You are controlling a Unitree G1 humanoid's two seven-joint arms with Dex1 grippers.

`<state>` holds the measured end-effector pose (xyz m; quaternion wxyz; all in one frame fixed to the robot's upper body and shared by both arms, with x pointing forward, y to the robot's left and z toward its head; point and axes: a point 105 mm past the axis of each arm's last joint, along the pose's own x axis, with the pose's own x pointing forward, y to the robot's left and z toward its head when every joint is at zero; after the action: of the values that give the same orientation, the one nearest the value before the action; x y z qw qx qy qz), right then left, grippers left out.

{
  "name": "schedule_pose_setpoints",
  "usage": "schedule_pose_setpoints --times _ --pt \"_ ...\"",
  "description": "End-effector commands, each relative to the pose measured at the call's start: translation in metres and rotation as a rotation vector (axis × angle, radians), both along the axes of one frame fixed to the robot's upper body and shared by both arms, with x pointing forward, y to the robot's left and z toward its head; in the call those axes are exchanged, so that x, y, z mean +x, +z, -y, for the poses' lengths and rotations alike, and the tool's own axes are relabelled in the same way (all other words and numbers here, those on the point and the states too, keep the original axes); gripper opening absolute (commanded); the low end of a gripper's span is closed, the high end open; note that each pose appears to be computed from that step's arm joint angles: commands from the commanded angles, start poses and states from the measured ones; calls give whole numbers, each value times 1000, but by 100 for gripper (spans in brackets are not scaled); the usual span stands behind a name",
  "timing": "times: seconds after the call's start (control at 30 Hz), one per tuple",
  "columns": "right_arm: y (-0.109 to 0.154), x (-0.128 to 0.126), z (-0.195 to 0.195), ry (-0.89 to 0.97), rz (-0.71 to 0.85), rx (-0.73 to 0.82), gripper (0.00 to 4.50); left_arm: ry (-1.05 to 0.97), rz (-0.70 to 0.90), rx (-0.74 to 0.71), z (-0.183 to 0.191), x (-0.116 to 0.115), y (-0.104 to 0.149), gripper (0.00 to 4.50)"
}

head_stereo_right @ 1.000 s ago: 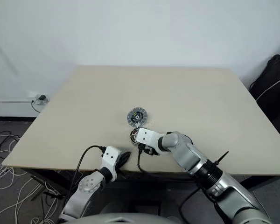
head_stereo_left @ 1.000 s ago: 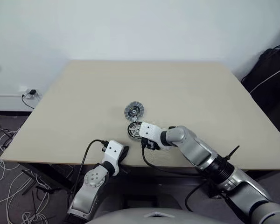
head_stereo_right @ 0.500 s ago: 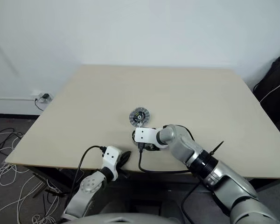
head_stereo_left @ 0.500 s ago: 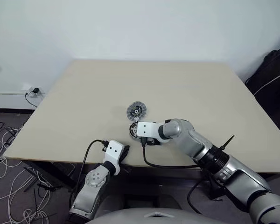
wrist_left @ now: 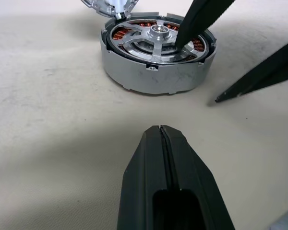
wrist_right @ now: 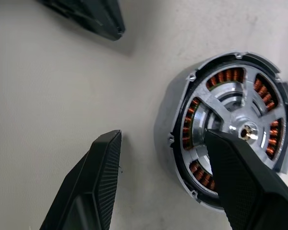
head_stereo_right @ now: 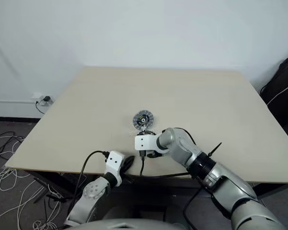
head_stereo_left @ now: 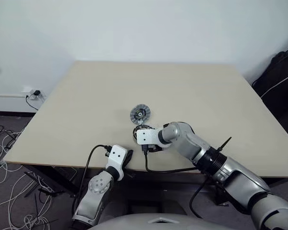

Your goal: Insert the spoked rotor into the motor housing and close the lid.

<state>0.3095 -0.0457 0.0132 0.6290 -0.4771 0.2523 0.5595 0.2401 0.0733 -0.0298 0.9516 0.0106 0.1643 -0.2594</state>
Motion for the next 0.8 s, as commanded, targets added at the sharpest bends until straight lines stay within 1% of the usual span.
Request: schedule_pose_setpoints --times 0.03,0.13,0.23,0.37,0.4,0.47,0.57,0.8 --pt "8 7 -2 26 28 -12 293 6 46 -20 3 6 10 0" --pt "7 8 -1 42 25 -29 293 11 47 -22 3 6 11 0" --pt "6 8 0 57 22 -46 235 16 49 -25 3 7 11 0" --pt "7 12 0 60 28 -61 107 24 52 -28 3 8 12 0" --pt "7 13 0 60 30 -65 67 26 53 -29 3 7 12 0" --pt "8 15 0 61 31 -72 12 29 55 -30 4 7 13 0" --pt "7 17 1 62 32 -81 3 36 57 -33 4 7 14 0" --pt "5 24 6 10 46 -73 3 45 64 -34 4 5 16 0"
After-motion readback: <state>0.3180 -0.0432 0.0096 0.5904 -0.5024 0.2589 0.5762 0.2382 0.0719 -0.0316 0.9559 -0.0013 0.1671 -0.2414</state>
